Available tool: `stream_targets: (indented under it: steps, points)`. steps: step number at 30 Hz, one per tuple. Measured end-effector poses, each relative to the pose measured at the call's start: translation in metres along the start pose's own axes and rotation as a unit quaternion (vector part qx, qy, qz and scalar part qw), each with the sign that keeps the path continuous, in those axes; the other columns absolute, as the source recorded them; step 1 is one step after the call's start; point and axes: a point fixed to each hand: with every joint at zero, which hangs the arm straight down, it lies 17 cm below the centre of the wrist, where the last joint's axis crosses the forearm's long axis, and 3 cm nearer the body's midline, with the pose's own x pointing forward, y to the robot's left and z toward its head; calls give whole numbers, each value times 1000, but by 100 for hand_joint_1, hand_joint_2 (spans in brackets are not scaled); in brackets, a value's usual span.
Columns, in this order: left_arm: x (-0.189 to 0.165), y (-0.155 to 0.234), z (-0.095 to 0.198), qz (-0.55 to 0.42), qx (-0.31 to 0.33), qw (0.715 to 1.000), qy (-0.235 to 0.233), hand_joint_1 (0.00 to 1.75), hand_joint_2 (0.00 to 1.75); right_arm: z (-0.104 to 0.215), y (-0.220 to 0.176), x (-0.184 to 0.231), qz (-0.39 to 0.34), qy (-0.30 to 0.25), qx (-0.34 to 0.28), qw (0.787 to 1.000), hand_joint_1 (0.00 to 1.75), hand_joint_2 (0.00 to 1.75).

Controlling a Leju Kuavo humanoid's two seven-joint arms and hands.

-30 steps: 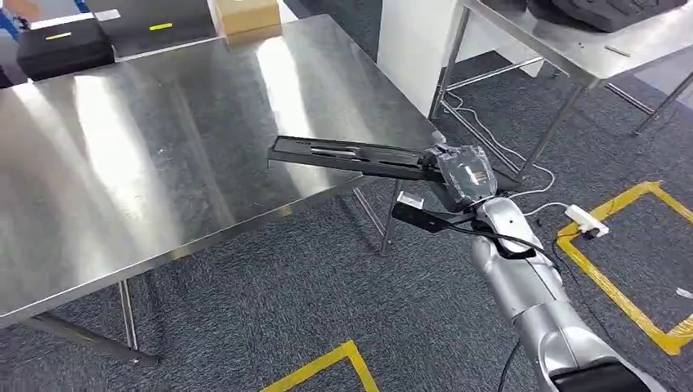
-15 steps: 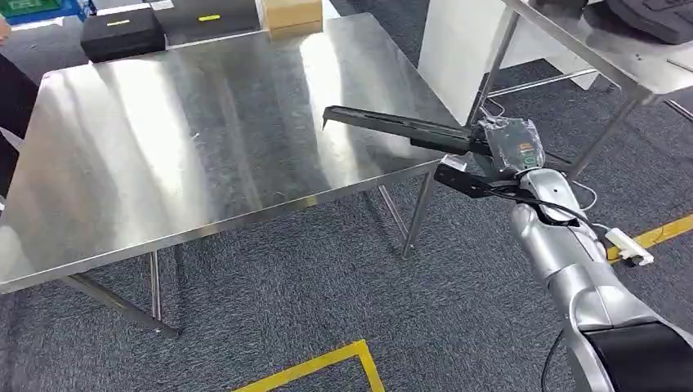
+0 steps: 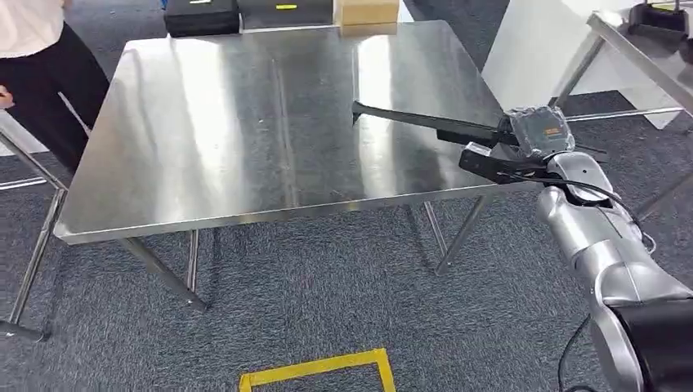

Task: Take the parts from the cabinet and place them on the table.

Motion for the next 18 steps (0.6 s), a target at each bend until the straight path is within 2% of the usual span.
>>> stream_targets:
  steps: [3, 10, 12, 14, 18]
  points:
    - [13, 3, 0, 9, 4, 999, -38, 0, 175, -3, -5, 0, 11, -10, -1, 1000, 175, 175]
    - [23, 4, 3, 32, 5, 997, -74, 0, 175, -6, -3, 23, 26, -41, 2, 999, 175, 175]
    - [39, 8, 6, 46, 16, 991, -121, 0, 175, -5, 2, 31, 44, -58, 9, 997, 175, 175]
    - [47, 12, 8, 52, 25, 988, -145, 0, 175, -5, 4, 41, 52, -77, 11, 996, 175, 175]
    - [53, 17, 10, 57, 35, 984, -163, 0, 175, -8, 1, 54, 58, -94, 4, 994, 175, 175]
